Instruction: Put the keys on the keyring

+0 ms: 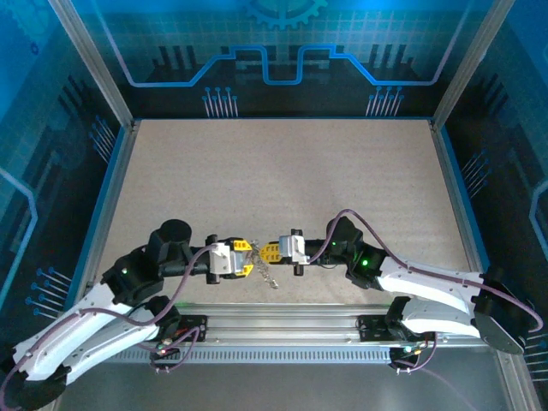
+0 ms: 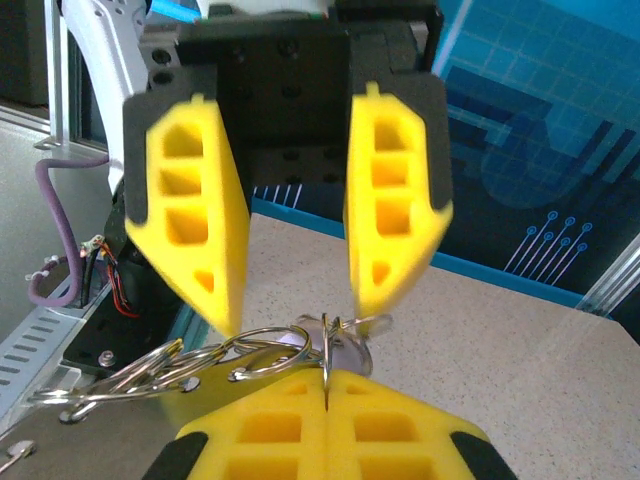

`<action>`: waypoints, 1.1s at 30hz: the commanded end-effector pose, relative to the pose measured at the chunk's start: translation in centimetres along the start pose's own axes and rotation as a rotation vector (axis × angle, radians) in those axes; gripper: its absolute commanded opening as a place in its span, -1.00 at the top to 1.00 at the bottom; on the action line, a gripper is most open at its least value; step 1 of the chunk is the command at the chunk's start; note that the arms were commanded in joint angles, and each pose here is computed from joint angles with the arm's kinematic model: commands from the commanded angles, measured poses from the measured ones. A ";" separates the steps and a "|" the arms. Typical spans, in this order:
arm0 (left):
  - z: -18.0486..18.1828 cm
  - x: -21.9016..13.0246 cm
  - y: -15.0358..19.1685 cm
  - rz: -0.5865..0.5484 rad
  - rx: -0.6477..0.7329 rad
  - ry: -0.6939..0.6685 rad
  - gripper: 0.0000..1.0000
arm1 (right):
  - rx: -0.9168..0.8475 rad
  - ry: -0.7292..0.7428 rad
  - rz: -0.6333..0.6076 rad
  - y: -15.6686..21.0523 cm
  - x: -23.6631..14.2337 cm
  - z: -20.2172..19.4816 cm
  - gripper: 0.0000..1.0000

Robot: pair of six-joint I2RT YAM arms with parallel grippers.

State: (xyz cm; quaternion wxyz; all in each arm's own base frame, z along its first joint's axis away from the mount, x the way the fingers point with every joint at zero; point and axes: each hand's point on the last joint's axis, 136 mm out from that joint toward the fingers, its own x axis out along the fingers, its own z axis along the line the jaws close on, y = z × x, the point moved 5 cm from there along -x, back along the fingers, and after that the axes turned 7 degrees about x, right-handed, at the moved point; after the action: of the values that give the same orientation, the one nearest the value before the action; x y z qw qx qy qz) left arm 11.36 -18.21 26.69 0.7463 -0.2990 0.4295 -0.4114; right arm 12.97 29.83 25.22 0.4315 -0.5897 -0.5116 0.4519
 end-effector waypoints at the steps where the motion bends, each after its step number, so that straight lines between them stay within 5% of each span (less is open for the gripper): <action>1: 0.4 0.2 -0.9 -0.041 0.032 0.005 0.15 | -0.033 -0.016 -0.075 -1.9 -0.1 0.3 1.00; 20: -0.1 0.1 -1.0 -0.010 0.069 0.080 0.48 | -0.040 -0.006 -0.083 -2.2 0.1 0.1 1.00; 33: 0.1 -0.6 0.1 0.054 0.073 0.009 0.13 | -0.046 -0.011 -0.084 -2.3 0.2 0.0 1.00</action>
State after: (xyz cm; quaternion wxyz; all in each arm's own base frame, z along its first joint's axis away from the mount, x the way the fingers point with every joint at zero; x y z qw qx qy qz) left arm 11.22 -17.91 26.88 0.7588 -0.2622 0.4287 -0.4144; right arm 12.76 29.91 25.31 0.4297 -0.5862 -0.5168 0.4524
